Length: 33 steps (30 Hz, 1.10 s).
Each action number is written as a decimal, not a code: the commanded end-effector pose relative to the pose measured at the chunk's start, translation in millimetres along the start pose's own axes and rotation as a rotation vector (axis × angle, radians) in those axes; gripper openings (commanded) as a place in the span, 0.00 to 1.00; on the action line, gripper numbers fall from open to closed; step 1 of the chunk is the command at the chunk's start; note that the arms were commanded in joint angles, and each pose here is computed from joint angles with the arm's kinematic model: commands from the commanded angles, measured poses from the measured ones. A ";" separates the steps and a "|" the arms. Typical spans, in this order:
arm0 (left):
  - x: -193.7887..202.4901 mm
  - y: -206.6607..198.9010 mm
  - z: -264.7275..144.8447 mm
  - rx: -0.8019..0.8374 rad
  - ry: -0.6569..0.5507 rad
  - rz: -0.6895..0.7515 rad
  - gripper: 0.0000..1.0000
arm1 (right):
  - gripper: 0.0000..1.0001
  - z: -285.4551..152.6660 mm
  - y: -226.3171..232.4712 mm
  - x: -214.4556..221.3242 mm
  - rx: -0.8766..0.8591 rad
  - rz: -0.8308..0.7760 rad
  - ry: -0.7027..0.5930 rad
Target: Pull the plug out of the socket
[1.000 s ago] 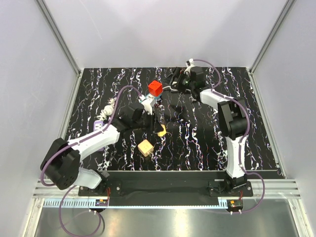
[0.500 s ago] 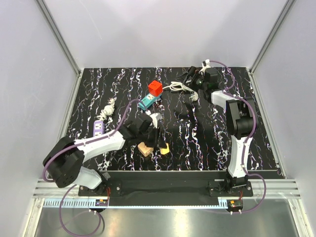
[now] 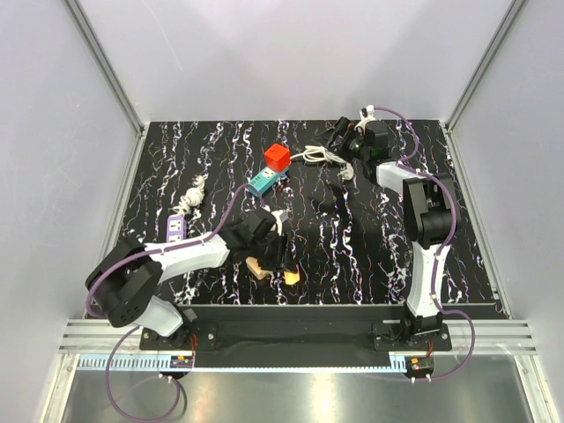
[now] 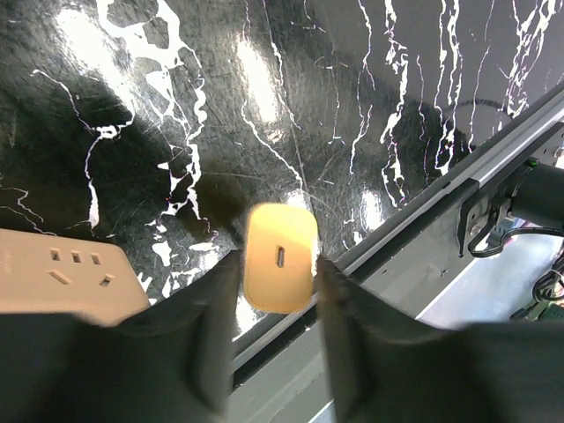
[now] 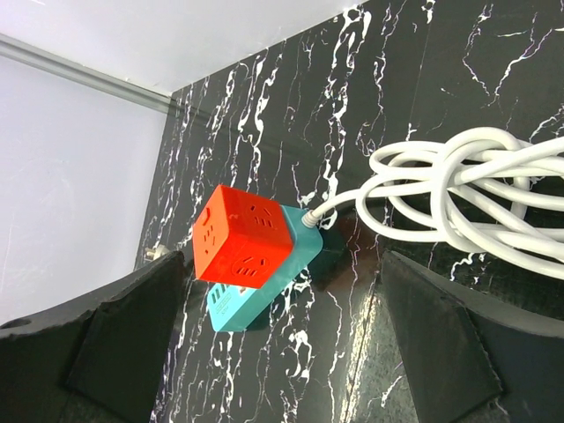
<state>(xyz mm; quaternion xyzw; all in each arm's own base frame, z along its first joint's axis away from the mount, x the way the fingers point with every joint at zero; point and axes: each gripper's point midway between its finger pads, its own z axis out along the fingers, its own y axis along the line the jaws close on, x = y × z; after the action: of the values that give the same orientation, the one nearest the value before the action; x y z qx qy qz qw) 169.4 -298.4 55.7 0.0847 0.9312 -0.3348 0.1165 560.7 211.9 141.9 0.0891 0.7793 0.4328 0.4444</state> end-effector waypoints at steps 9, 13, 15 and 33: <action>-19.8 -13.1 -20.6 -0.015 -0.083 0.067 0.68 | 1.00 -3.5 26.2 -19.4 -0.070 -0.039 -0.045; -42.3 -24.9 -50.6 -0.061 -0.170 0.123 0.70 | 1.00 -1.8 24.5 -18.3 -0.065 -0.043 -0.033; -60.3 -29.4 -72.9 -0.091 -0.266 0.168 0.71 | 1.00 -0.5 23.5 -18.6 -0.060 -0.052 -0.028; -258.8 21.3 -129.5 -0.092 -0.660 0.270 0.79 | 1.00 12.9 22.9 -24.1 -0.076 -0.135 -0.001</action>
<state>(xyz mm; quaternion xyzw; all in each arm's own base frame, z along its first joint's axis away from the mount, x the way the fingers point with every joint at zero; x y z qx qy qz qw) 354.0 -212.1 175.4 0.0587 0.8892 -0.2139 0.4002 570.9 216.4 162.2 0.0438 0.7741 0.4283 0.4641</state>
